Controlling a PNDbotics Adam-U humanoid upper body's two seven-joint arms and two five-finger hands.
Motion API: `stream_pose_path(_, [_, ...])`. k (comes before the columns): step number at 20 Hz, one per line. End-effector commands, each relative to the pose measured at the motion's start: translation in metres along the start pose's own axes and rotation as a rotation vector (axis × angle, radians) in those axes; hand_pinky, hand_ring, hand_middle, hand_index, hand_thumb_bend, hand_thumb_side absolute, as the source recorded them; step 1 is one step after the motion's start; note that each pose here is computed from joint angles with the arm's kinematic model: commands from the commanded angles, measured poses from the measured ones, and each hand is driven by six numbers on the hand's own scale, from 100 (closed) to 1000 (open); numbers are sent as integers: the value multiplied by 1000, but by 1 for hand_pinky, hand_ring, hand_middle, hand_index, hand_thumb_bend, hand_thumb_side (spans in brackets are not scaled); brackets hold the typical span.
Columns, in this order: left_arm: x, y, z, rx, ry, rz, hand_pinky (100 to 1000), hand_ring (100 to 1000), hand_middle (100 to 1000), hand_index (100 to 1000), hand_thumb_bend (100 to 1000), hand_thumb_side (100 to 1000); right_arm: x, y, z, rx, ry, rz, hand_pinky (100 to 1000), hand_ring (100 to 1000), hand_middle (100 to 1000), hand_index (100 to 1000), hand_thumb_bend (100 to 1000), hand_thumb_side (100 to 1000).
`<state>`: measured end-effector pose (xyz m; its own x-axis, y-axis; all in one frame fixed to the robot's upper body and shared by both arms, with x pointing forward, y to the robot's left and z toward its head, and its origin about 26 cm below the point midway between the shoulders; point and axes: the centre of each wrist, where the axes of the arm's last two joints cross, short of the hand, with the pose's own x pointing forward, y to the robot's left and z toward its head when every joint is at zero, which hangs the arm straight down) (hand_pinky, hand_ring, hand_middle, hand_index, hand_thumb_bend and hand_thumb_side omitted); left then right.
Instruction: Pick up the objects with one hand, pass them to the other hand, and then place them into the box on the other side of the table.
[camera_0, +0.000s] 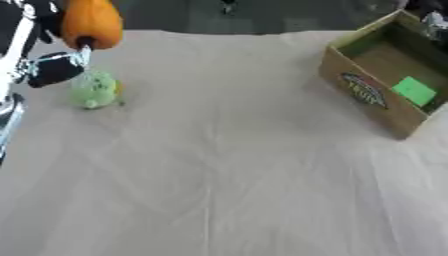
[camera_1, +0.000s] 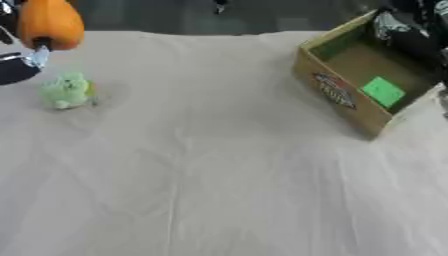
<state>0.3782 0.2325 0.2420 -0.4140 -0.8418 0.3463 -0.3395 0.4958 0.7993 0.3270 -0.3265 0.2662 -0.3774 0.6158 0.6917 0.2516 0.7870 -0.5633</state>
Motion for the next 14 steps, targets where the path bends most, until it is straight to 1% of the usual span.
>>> stream_pose_path(1, [22, 3, 5, 24, -48, 20, 488, 503, 505, 489, 100, 100, 18, -14, 1, -5, -67, 31, 1000, 934, 788, 945, 100, 501])
stream_pose_path(6, [35, -15, 9, 24, -79, 59, 483, 499, 501, 487, 100, 100, 34, -12, 8, 33, -137, 34, 1000, 931, 787, 936, 100, 482])
stream_pose_path(9, [39, -25, 9, 15, -98, 57, 483, 499, 501, 488, 100, 100, 45, -9, 12, 76, -190, 47, 1000, 929, 786, 929, 100, 464])
stream_pose_path(10, [40, -29, 9, 10, -104, 53, 483, 499, 501, 488, 100, 100, 48, -7, 12, 95, -208, 54, 1000, 928, 786, 925, 100, 435])
stream_pose_path(14, [41, -38, 7, 7, -129, 17, 484, 502, 502, 491, 100, 100, 53, 2, 12, 230, -295, 105, 1000, 928, 788, 922, 100, 387])
